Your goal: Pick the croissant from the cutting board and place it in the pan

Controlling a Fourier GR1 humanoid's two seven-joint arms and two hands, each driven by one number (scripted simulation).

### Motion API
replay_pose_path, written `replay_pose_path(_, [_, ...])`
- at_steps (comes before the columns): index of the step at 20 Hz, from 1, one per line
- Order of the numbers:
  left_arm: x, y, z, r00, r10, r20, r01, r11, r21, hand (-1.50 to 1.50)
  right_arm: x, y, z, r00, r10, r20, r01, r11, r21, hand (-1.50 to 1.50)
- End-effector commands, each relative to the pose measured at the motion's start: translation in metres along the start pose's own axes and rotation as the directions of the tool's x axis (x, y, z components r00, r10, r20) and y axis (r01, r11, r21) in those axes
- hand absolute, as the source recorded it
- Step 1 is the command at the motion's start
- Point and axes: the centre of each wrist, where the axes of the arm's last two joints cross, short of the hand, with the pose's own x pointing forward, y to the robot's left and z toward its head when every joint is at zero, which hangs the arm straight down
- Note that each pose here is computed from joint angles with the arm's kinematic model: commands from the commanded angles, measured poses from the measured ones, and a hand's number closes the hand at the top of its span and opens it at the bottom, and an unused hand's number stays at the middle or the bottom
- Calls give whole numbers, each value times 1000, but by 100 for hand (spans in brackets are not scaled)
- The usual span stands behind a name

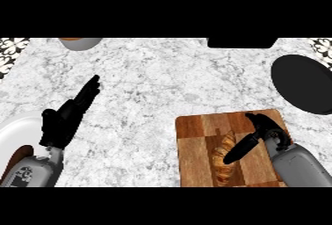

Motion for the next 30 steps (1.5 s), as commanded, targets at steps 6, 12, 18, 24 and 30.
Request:
replay_pose_path(6, [-13, 6, 9, 1000, -14, -19, 14, 1000, 27, 0, 1, 26, -2, 969, 59, -240, -58, 998, 13, -150])
replay_pose_path(12, [-9, 6, 9, 1000, -13, -2, 13, 1000, -5, 0, 20, 43, -8, 969, 65, -240, -64, 998, 12, -150])
replay_pose_path(18, [-4, -2, 9, 1000, 18, -9, -18, 1000, 0, 0, 11, 44, -2, 977, 156, -147, -143, 985, 95, 150])
replay_pose_path(24, [-8, -2, -1, 1000, -6, -13, 6, 1000, 13, 0, 21, 48, 3, 981, 152, -121, -140, 985, 101, 150])
replay_pose_path(30, [-11, 1, 10, 1000, 17, -6, -17, 1000, 11, 0, 25, 53, 26, 986, 165, -32, -167, 984, -64, 150])
